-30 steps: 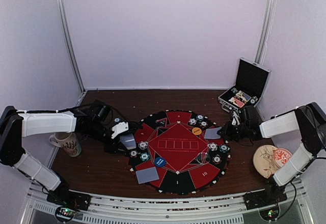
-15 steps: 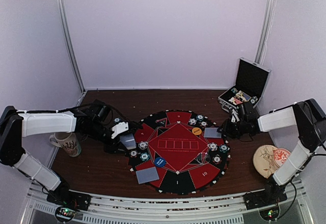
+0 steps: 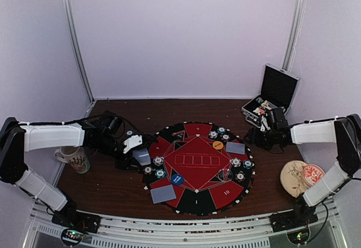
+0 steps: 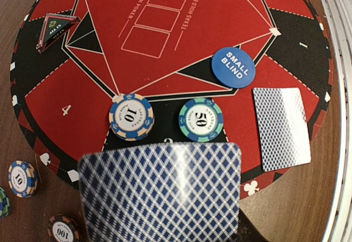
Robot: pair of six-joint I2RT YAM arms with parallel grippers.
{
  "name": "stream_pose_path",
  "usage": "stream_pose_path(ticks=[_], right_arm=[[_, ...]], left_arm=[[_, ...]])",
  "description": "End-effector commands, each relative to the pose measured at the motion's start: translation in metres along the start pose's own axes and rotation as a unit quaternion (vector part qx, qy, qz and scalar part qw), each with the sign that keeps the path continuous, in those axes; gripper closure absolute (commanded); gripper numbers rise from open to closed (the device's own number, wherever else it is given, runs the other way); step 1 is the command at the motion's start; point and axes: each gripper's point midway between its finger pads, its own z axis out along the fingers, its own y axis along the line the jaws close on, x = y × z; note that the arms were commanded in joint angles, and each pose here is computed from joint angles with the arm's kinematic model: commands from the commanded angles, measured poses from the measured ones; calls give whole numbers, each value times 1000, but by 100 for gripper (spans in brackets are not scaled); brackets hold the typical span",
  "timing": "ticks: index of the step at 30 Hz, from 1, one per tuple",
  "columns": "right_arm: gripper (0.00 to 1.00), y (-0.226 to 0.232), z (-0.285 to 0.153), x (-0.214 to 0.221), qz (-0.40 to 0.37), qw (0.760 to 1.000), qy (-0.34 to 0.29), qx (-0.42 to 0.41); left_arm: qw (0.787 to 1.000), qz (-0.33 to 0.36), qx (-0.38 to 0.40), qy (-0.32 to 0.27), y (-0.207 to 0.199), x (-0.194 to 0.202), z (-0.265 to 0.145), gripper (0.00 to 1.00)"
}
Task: Distribute texas hold em gaming equipment
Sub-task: Distribute the poker card in the big blind area, then pick up the poker card from the face-down deck piles.
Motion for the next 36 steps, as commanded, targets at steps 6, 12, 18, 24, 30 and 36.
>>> stream_pose_path(ticks=[6,12,18,24,30,36], right_arm=[[22,65,-60,-17,-32,993,-80,-83],[21,173,-79,17,-68,970,-68,-221],[21,257,-67,67,-101,948,-17,-300],[20,322,-43,113,-125,928,38,-350],[20,364,-28,141,-133,908,71,-390],[20,387,-12,159,-136,900,91,-404]], left_arm=[[1000,10,1,-10,0,-5,0,62],[1000,10,-2,-12,0,-6,-2,62],[1000,12,-2,-13,-1,-6,-3,62],[1000,13,-2,-15,-1,-7,-4,62],[1000,14,-1,-16,-2,-7,-4,62],[1000,14,2,-16,-3,-6,-3,62]])
